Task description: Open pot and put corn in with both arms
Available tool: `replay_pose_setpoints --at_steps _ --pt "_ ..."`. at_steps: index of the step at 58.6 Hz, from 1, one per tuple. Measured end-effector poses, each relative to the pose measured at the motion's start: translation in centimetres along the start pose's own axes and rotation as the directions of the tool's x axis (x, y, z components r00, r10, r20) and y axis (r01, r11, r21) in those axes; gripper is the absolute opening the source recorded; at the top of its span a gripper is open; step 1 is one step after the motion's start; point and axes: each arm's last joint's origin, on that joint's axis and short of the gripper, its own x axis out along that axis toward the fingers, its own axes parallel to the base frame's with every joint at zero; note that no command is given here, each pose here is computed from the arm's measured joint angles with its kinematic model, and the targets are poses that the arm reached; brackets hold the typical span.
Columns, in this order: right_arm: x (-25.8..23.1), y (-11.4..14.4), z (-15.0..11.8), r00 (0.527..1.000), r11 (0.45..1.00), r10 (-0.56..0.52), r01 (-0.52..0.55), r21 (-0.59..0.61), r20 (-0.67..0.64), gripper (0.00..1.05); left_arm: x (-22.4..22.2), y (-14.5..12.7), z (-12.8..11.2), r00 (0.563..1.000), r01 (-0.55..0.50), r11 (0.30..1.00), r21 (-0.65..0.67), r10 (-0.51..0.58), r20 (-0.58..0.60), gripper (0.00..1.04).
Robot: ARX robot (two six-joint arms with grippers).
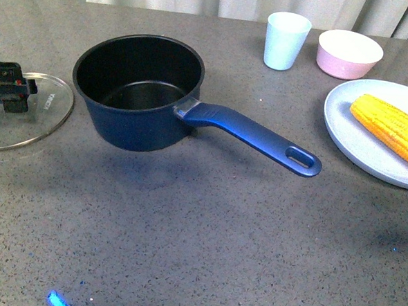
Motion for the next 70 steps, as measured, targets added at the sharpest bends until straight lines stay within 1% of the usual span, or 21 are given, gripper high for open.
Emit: replay_pose_setpoints --at_steps 8,13,17,20,26,34,39,40,42,43,44,46,47,49,56,59,61,64,65,69,70 --pt "0.0 0.0 0.0 1.000 1.000 0.000 0.000 0.000 0.000 0.96 -0.1 0.0 0.0 1.000 0.002 1.000 0.000 -0.002 0.002 0.86" --pt "0.0 0.0 0.0 1.000 1.000 0.000 0.000 0.000 0.000 0.96 -0.5 0.0 -0.1 1.000 0.004 1.000 0.001 -0.004 -0.002 0.97" --pt "0.0 0.0 0.0 1.000 1.000 0.000 0.000 0.000 0.000 0.96 -1.1 -0.1 0.0 1.000 0.013 1.000 0.003 -0.013 0.000 0.95" --pt "0.0 0.0 0.0 1.000 1.000 0.000 0.000 0.000 0.000 0.96 -2.2 -0.1 0.5 1.000 0.023 1.000 0.003 -0.023 0.013 0.96" --pt "0.0 0.0 0.0 1.000 1.000 0.000 0.000 0.000 0.000 0.96 -5.2 0.2 2.2 0.997 0.040 0.999 0.000 -0.040 0.066 0.96" --pt "0.0 0.0 0.0 1.000 1.000 0.000 0.000 0.000 0.000 0.96 -8.3 0.7 3.5 0.993 0.059 0.998 -0.004 -0.059 0.102 0.96" --pt "0.0 0.0 0.0 1.000 1.000 0.000 0.000 0.000 0.000 0.96 -10.5 0.9 4.7 0.985 0.081 0.997 0.013 -0.082 0.152 0.96" --pt "0.0 0.0 0.0 1.000 1.000 0.000 0.000 0.000 0.000 0.96 -10.7 0.9 4.7 0.984 0.075 0.997 0.014 -0.076 0.162 0.95" --pt "0.0 0.0 0.0 1.000 1.000 0.000 0.000 0.000 0.000 0.96 -11.3 0.8 5.1 0.971 0.041 0.999 0.020 -0.045 0.237 0.90" --pt "0.0 0.0 0.0 1.000 1.000 0.000 0.000 0.000 0.000 0.96 -11.8 0.8 5.3 0.953 0.016 1.000 0.026 -0.023 0.303 0.86" --pt "0.0 0.0 0.0 1.000 1.000 0.000 0.000 0.000 0.000 0.96 -11.9 0.8 5.3 0.949 0.011 1.000 0.026 -0.019 0.314 0.85" --pt "0.0 0.0 0.0 1.000 1.000 0.000 0.000 0.000 0.000 0.96 -12.6 0.6 5.4 0.928 -0.004 1.000 0.030 -0.008 0.372 0.79" --pt "0.0 0.0 0.0 1.000 1.000 0.000 0.000 0.000 0.000 0.96 -13.2 0.4 5.3 0.913 -0.009 0.999 0.033 -0.005 0.408 0.75" --pt "0.0 0.0 0.0 1.000 1.000 0.000 0.000 0.000 0.000 0.96 -13.9 0.1 5.1 0.899 -0.009 0.999 0.037 -0.008 0.437 0.69" --pt "0.0 0.0 0.0 1.000 1.000 0.000 0.000 0.000 0.000 0.96 -16.0 -0.8 3.9 0.894 -0.001 0.999 0.042 -0.018 0.447 0.47" --pt "0.0 0.0 0.0 1.000 1.000 0.000 0.000 0.000 0.000 0.96 -16.6 -1.0 3.6 0.895 -0.002 0.999 0.042 -0.017 0.445 0.40" --pt "0.0 0.0 0.0 1.000 1.000 0.000 0.000 0.000 0.000 0.96 -17.2 -1.2 3.3 0.895 -0.001 0.999 0.042 -0.018 0.445 0.33" --pt "0.0 0.0 0.0 1.000 1.000 0.000 0.000 0.000 0.000 0.96 -17.8 -1.3 3.0 0.895 -0.001 0.999 0.042 -0.018 0.445 0.26" --pt "0.0 0.0 0.0 1.000 1.000 0.000 0.000 0.000 0.000 0.96 -18.1 -1.4 2.8 0.896 -0.002 0.999 0.042 -0.016 0.445 0.22" --pt "0.0 0.0 0.0 1.000 1.000 0.000 0.000 0.000 0.000 0.96 -18.8 -1.6 2.5 0.896 -0.005 0.999 0.040 -0.013 0.443 0.12" --pt "0.0 0.0 0.0 1.000 1.000 0.000 0.000 0.000 0.000 0.96 -19.1 -1.7 2.3 0.897 -0.004 0.999 0.040 -0.014 0.442 0.08"
